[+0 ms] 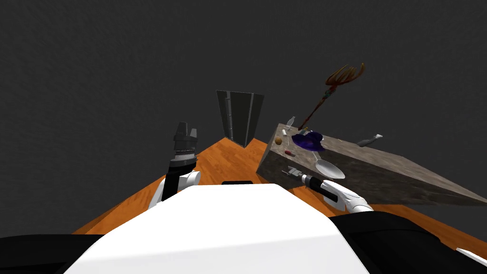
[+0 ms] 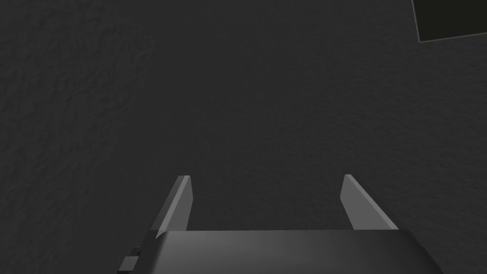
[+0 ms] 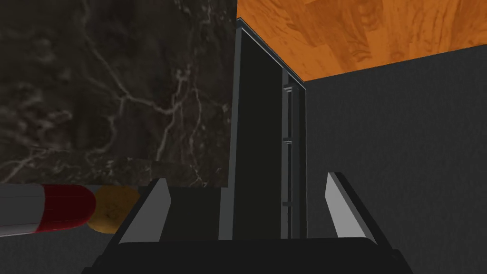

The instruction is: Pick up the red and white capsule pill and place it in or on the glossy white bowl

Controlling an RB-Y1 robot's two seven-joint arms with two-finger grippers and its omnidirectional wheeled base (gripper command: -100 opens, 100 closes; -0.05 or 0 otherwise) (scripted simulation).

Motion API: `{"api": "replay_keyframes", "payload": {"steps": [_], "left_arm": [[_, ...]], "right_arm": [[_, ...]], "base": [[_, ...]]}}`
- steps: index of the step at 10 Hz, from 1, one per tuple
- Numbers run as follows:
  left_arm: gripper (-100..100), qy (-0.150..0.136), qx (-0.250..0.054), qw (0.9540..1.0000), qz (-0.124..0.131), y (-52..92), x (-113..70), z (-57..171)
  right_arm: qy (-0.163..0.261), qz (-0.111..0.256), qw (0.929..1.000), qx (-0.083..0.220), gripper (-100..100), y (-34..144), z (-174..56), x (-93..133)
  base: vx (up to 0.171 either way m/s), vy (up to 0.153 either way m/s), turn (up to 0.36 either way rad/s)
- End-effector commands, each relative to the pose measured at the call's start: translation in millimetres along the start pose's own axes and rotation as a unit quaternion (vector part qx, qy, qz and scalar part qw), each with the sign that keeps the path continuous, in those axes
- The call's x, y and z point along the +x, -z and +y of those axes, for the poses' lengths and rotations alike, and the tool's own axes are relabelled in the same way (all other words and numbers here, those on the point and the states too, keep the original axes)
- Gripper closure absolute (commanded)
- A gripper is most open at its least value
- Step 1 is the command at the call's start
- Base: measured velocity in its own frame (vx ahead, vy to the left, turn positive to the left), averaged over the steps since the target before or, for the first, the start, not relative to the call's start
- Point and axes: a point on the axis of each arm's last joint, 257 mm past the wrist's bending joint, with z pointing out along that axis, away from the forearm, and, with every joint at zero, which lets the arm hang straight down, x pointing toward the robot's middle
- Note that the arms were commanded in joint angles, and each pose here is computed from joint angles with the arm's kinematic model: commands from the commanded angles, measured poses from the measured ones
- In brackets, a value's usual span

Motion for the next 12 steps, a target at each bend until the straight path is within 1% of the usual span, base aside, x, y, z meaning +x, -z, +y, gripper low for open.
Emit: {"api": "replay_keyframes", "payload": {"steps": [1, 2, 3, 4, 5, 6, 8, 9, 10, 11, 12], "left_arm": [[0, 0.0, 0.0, 1.0, 0.0, 0.0, 0.0, 0.0], [0, 0.0, 0.0, 1.0, 0.0, 0.0, 0.0, 0.0], [0, 0.0, 0.0, 1.0, 0.0, 0.0, 0.0, 0.0], [0, 0.0, 0.0, 1.0, 0.0, 0.0, 0.0, 0.0], [0, 0.0, 0.0, 1.0, 0.0, 0.0, 0.0, 0.0], [0, 0.0, 0.0, 1.0, 0.0, 0.0, 0.0, 0.0], [0, 0.0, 0.0, 1.0, 0.0, 0.0, 0.0, 0.0], [0, 0.0, 0.0, 1.0, 0.0, 0.0, 0.0, 0.0], [0, 0.0, 0.0, 1.0, 0.0, 0.0, 0.0, 0.0], [0, 0.0, 0.0, 1.0, 0.0, 0.0, 0.0, 0.0], [0, 0.0, 0.0, 1.0, 0.0, 0.0, 0.0, 0.0]], "right_arm": [[0.022, 0.023, 0.9995, 0.009, -100, 11.0, -15.0, 8.8], [0.046, 0.057, 0.9972, 0.019, -100, 27.8, -33.9, 26.2], [0.052, 0.061, 0.9966, 0.021, -100, 31.2, -39.3, 24.7], [0.074, 0.094, 0.9923, 0.031, -100, 49.9, -58.2, 40.5], [0.08, 0.097, 0.9915, 0.032, -100, 52.9, -62.8, 37.9], [0.104, 0.125, 0.986, 0.036, -100, 69.6, -77.5, 46.1], [0.105, 0.132, 0.9848, 0.042, -100, 75.1, -84.7, 48.5], [0.128, 0.162, 0.9773, 0.048, -100, 95.4, -102.2, 55.8], [0.139, 0.192, 0.9699, 0.056, -100, 116.0, -117.0, 68.3], [0.145, 0.195, 0.9685, 0.057, -100, 118.8, -121.3, 64.9], [0.158, 0.223, 0.96, 0.062, -100, 139.2, -135.3, 71.8]], "base": [[0.08, 0.053, 0.061], [0.107, 0.069, 0.114], [0.097, 0.056, 0.063], [0.118, 0.063, 0.122], [0.094, 0.059, 0.058], [0.09, 0.07, 0.096], [0.047, 0.028, 0.02], [0.066, 0.039, 0.081], [0.136, 0.076, 0.124], [0.116, 0.045, 0.05], [0.113, 0.031, 0.084]]}}
